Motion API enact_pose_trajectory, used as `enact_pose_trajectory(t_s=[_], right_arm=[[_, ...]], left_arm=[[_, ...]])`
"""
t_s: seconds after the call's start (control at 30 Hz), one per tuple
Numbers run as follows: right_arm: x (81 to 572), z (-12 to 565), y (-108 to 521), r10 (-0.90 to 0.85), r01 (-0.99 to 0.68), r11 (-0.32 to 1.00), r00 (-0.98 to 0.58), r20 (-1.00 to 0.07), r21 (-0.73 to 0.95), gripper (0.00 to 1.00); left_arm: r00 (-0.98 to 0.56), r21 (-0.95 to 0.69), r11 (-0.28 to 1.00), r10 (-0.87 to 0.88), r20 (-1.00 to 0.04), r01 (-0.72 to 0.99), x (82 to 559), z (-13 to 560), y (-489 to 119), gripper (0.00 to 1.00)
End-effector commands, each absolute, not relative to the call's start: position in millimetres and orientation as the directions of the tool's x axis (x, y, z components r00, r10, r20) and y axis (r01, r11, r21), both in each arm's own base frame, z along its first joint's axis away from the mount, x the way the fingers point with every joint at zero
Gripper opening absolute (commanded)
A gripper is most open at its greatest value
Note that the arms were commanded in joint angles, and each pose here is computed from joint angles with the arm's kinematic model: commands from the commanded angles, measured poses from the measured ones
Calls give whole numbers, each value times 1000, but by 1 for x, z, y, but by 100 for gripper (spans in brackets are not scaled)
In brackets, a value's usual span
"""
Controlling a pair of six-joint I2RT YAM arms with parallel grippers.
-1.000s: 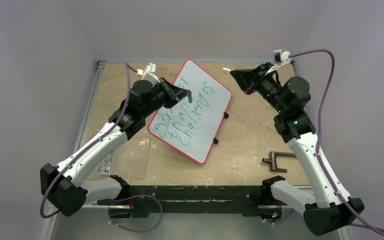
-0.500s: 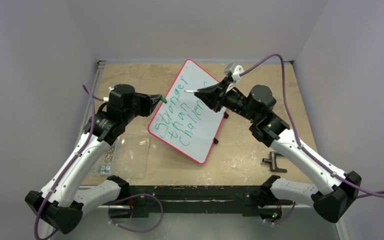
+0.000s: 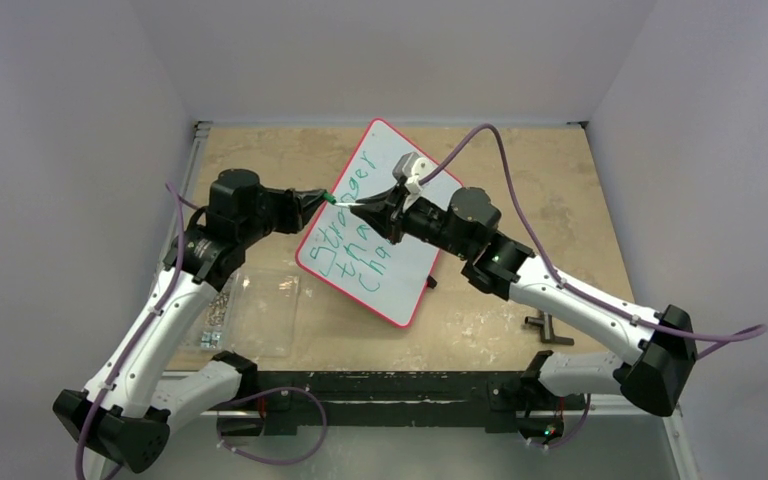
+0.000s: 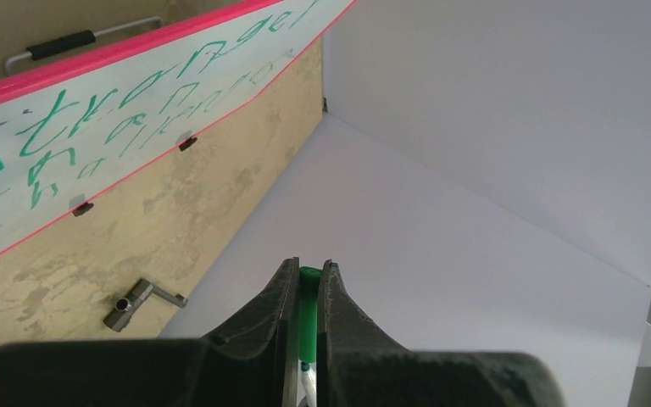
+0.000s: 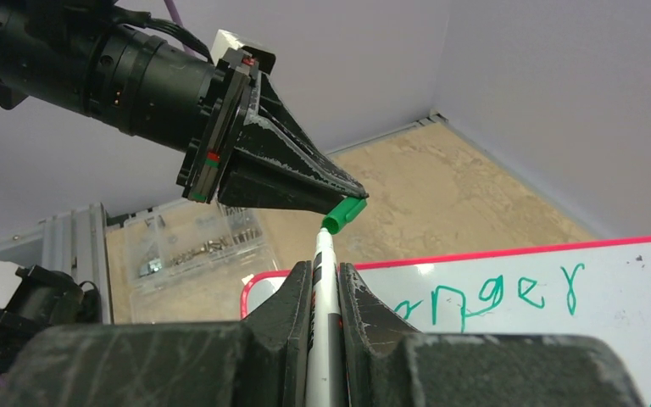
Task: Write a sentence on the whiteboard
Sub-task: Close the whiteboard marker at the center of the board.
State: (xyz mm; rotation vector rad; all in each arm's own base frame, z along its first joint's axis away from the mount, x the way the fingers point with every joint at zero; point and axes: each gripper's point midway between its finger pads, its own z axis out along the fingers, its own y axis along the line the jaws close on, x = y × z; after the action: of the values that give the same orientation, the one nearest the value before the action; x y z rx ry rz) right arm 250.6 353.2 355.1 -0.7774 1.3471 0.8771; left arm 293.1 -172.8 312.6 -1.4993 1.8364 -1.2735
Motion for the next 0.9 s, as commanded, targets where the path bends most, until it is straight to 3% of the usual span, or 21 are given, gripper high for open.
enact_pose_trajectory(t_s=[0.0, 0.87], right_arm=[[253, 376, 357, 131, -860, 511, 96, -987, -16, 0], [265, 364, 359, 106, -824, 567, 75, -992, -1, 0]], left_arm=[[-328, -862, -71, -907, 265, -503, 292, 321, -176, 0], [-300, -843, -119, -901, 313, -524, 295, 312, -172, 0]])
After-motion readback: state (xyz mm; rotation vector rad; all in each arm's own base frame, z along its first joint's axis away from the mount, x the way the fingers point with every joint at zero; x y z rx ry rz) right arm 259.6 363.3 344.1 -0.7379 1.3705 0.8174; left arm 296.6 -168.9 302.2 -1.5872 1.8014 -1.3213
